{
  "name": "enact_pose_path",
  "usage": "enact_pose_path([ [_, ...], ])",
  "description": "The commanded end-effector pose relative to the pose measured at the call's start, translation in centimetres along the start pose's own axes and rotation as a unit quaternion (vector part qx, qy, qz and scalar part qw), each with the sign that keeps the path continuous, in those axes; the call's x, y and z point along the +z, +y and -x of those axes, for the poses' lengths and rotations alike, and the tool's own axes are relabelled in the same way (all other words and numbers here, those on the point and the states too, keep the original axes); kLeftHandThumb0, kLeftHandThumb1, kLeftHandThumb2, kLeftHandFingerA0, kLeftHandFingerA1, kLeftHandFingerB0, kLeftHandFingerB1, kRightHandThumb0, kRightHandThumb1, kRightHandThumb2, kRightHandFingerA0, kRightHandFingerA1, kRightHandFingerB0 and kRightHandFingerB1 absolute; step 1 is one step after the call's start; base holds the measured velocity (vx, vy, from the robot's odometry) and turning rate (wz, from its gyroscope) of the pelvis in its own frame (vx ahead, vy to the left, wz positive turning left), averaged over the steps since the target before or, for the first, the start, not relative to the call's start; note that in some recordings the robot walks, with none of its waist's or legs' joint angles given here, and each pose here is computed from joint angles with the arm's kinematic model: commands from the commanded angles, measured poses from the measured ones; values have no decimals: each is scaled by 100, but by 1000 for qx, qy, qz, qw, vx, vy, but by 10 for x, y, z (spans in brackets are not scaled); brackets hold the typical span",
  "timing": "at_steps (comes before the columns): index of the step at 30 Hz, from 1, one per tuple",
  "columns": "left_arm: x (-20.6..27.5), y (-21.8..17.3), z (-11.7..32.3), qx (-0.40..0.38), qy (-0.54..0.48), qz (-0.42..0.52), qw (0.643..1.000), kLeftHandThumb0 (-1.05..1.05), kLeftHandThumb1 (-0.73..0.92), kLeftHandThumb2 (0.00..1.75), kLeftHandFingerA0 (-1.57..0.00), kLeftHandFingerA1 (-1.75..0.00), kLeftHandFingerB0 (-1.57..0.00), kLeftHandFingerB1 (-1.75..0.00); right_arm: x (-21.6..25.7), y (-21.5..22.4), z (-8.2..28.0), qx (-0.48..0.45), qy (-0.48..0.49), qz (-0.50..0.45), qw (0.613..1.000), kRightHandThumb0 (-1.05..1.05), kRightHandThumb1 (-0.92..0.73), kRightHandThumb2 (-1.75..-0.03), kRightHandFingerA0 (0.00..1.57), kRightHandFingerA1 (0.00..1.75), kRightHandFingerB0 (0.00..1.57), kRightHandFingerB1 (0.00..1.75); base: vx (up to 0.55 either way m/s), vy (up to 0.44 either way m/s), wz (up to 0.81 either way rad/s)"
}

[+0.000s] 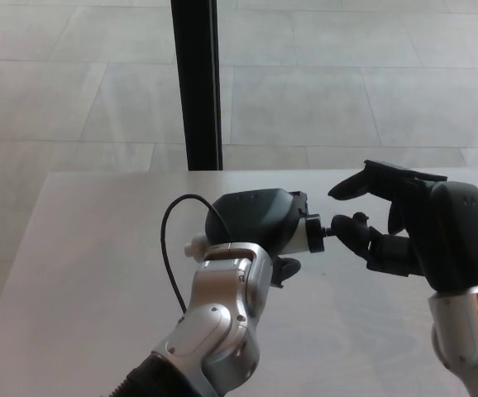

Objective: The robot uses its left hand to lift the air pump kept on the middle of the desk and use the right hand to pull out the handle

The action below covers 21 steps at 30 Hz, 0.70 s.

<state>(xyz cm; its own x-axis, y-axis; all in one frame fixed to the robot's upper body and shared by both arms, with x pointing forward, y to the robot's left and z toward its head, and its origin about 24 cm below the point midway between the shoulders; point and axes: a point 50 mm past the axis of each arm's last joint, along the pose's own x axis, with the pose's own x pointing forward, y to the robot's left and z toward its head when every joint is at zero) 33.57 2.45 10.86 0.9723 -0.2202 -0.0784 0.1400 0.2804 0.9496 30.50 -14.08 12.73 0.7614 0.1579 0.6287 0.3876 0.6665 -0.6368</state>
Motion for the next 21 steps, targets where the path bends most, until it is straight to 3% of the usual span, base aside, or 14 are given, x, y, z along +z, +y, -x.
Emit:
enact_pose_path([
  [1, -2, -2, 1, -5, 13, -29, 999, -42, 50, 93, -114, -135, -72, -103, -3, -1, 9, -9, 4, -1, 1000, -20, -59, -92, 105, 167, 95, 89, 0, 0, 0],
  [2, -2, -2, 1, -5, 13, -28, 1000, -42, 50, 93, -114, -135, -72, -103, -3, -1, 9, -9, 4, -1, 1000, -20, -59, -92, 105, 167, 95, 89, 0, 0, 0],
  [3, -1, -1, 2, 2, 11, -15, 1000, -40, 73, 63, -87, -175, -69, -140, -4, 0, 10, -6, 6, -1, 1000, -20, -57, -92, 102, 166, 95, 88, 0, 0, 0],
  [5, -1, 1, 2, 3, 14, -10, 1000, -45, 78, 63, -85, -175, -71, -141, -5, 0, 11, -1, 7, 3, 1000, -19, -58, -91, 101, 166, 94, 87, 0, 0, 0],
  [6, 0, 2, 2, 6, 24, 36, 999, -51, 86, 65, -83, -174, -72, -127, -7, 0, 13, 1, 9, 8, 1000, -17, -53, -92, 101, 166, 94, 83, 0, 0, 0],
  [9, 2, 6, 3, 10, 13, 21, 1000, -48, 81, 68, -81, -172, -68, -128, -9, 1, 14, 1, 11, 14, 1000, -18, -51, -93, 102, 166, 94, 81, 0, 0, 0],
  [10, 2, 7, 3, 9, 4, 0, 1000, -44, 80, 63, -82, -164, -69, -108, -11, 1, 15, 2, 13, 17, 1000, -19, -53, -88, 101, 168, 92, 79, 0, 0, 0],
  [11, 3, 8, 3, 11, -1, -15, 1000, -48, 84, 65, -84, -161, -68, -103, -12, 0, 15, 2, 17, 16, 1000, -19, -54, -91, 103, 168, 93, 81, 0, 0, 0],
  [12, 3, 10, 4, 13, -6, -18, 1000, -42, 74, 68, -83, -158, -74, -105, -14, -1, 16, 5, 27, 10, 1000, -19, -55, -91, 102, 167, 93, 82, 0, 0, 0],
  [15, 4, 13, 3, 11, -10, -15, 1000, -40, 72, 67, -84, -156, -75, -108, -16, -2, 15, 3, 31, 16, 999, -20, -54, -91, 102, 168, 93, 81, 0, 0, 0],
  [17, 5, 14, 4, 10, -2, 15, 1000, -44, 84, 65, -84, -159, -71, -108, -15, -3, 16, -1, 28, 11, 1000, -21, -55, -90, 101, 167, 93, 81, 0, 0, 0],
  [18, 6, 16, 4, 5, -4, 26, 1000, -41, 71, 67, -77, -163, -72, -108, -16, -4, 16, -6, 28, 8, 1000, -25, -60, -78, 105, 168, 91, 81, 0, 0, 0],
  [21, 8, 17, 4, 6, -9, 31, 999, -38, 71, 64, -80, -167, -69, -113, -17, -4, 15, -13, 29, 14, 999, -27, -62, -71, 103, 168, 91, 81, 0, 0, 0],
])
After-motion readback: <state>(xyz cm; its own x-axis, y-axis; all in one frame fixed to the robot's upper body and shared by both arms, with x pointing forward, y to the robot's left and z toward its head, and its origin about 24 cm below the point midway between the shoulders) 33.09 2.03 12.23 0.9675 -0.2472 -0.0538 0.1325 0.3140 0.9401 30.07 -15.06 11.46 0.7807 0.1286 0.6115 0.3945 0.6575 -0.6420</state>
